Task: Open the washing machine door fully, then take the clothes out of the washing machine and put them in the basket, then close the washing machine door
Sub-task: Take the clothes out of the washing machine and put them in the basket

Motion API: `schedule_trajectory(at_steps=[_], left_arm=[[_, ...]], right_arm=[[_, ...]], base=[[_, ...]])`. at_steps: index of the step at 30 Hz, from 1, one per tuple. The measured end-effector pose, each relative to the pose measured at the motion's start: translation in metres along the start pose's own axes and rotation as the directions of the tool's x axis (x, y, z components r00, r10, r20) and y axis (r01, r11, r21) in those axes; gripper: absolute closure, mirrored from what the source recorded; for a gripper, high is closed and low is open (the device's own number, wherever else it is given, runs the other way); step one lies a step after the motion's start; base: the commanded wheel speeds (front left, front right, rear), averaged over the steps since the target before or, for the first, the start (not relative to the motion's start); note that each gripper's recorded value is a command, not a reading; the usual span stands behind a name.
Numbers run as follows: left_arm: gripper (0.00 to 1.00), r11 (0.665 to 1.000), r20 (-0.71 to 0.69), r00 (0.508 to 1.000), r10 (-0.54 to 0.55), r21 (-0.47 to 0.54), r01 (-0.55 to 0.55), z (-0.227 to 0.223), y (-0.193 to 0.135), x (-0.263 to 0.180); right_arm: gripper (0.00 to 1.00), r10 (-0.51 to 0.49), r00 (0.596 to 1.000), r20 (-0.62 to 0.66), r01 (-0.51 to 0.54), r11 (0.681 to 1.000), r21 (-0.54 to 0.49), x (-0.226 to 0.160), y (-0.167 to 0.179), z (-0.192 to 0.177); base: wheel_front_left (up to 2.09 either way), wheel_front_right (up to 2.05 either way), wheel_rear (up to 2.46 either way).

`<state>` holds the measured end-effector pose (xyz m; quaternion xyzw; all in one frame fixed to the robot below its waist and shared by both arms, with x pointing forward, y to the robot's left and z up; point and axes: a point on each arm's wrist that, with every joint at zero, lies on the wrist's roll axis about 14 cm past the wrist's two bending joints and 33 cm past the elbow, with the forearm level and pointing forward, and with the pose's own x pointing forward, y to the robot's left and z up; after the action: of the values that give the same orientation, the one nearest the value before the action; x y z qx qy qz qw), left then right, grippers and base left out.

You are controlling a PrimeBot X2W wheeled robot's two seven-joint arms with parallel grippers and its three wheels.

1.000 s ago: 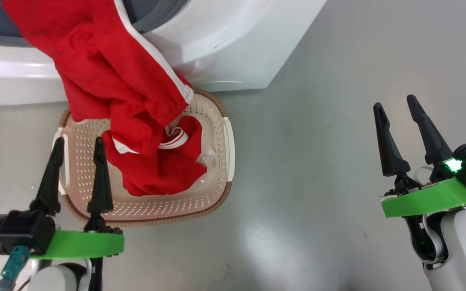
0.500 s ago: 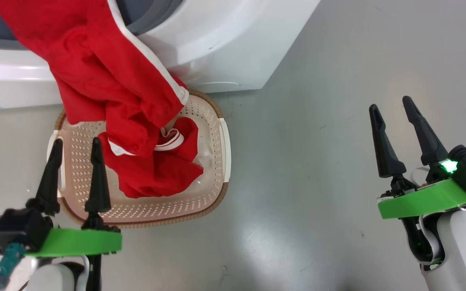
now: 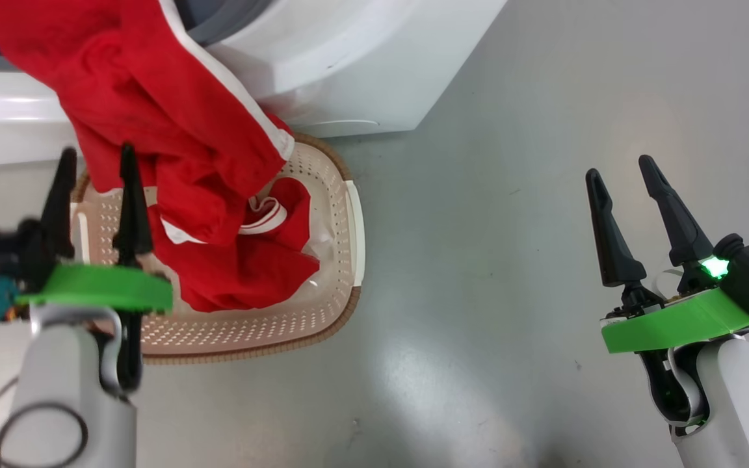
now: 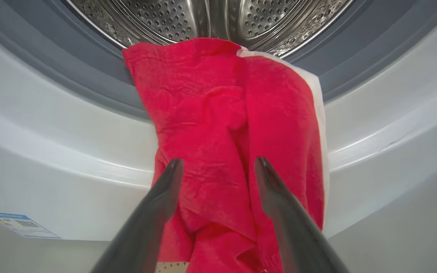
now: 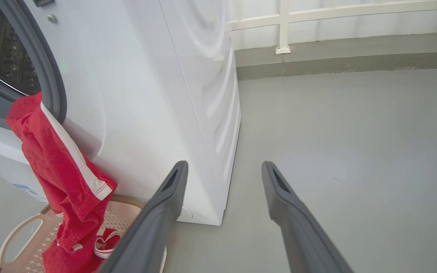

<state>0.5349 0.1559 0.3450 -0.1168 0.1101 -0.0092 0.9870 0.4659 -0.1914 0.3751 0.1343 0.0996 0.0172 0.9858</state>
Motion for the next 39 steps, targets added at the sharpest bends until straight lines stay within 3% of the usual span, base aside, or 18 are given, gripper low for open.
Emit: schedule_trajectory(at_steps=[9,21,23,26,39], left_arm=[[0.00,0.997,-0.014,0.999,-0.046,0.054,0.047,0.001,-0.016,0.043],[0.00,0.994,-0.078,0.996,-0.041,0.095,0.049,-0.012,-0.015,0.066],[0.50,0.995,-0.078,0.996,-0.039,0.093,0.047,-0.012,-0.015,0.068],[1.00,0.995,-0.080,0.996,-0.039,0.093,0.046,-0.012,-0.015,0.068],[1.00,0.994,-0.066,0.997,-0.048,0.096,0.054,-0.010,-0.015,0.064]], right_arm=[[0.00,-0.023,1.000,-0.012,0.024,1.000,0.002,-0.002,-0.007,-0.005],[0.00,-0.037,0.999,0.000,0.037,0.999,-0.002,0.001,-0.011,-0.001],[0.00,-0.039,0.999,0.000,0.039,0.999,-0.002,0.001,-0.012,-0.001],[0.00,-0.040,0.999,0.000,0.040,0.999,-0.002,0.001,-0.012,-0.001],[0.00,-0.033,0.999,-0.002,0.033,0.999,0.004,0.003,-0.009,-0.004]], base=[[0.00,0.00,0.00],[0.00,0.00,0.00],[0.00,0.00,0.00],[0.00,0.00,0.00],[0.00,0.00,0.00]])
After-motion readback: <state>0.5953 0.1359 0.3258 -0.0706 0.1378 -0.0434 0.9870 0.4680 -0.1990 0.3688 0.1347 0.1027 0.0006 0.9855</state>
